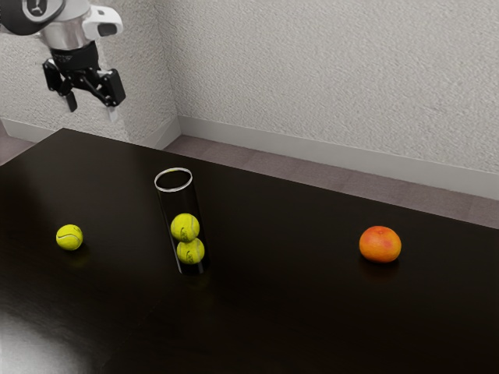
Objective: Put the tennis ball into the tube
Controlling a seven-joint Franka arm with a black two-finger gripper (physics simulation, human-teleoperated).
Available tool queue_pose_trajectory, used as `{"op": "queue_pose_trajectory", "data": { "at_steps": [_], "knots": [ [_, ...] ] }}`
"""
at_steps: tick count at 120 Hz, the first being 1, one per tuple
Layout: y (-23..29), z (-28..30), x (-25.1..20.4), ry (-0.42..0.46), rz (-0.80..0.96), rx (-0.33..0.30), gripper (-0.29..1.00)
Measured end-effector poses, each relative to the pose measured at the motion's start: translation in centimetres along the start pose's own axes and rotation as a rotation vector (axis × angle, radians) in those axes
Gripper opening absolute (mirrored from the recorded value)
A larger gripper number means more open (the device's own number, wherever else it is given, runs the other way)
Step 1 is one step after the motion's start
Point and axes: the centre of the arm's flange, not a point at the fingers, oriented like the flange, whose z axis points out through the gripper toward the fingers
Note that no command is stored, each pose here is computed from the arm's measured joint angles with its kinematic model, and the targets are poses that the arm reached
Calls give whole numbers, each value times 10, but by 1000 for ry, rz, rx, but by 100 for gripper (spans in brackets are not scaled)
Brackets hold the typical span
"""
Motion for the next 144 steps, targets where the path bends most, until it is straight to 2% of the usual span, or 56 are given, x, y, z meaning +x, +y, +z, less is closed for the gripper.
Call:
{"op": "queue_pose_trajectory", "data": {
  "at_steps": [13,22,39,51,67,93,118,144],
  "knots": [
    [-8,8,2,-3,-29,2,70],
    [-56,27,0,-28,-133,-4,70],
    [-126,141,-23,-221,-303,-34,70],
    [-148,207,-26,-308,-368,-50,70],
    [-174,282,-34,-380,-428,-82,70],
    [-206,369,-23,-385,-452,-127,70],
    [-211,398,0,-344,-393,-147,70],
    [-215,416,10,-280,-324,-133,70]
  ]
}}
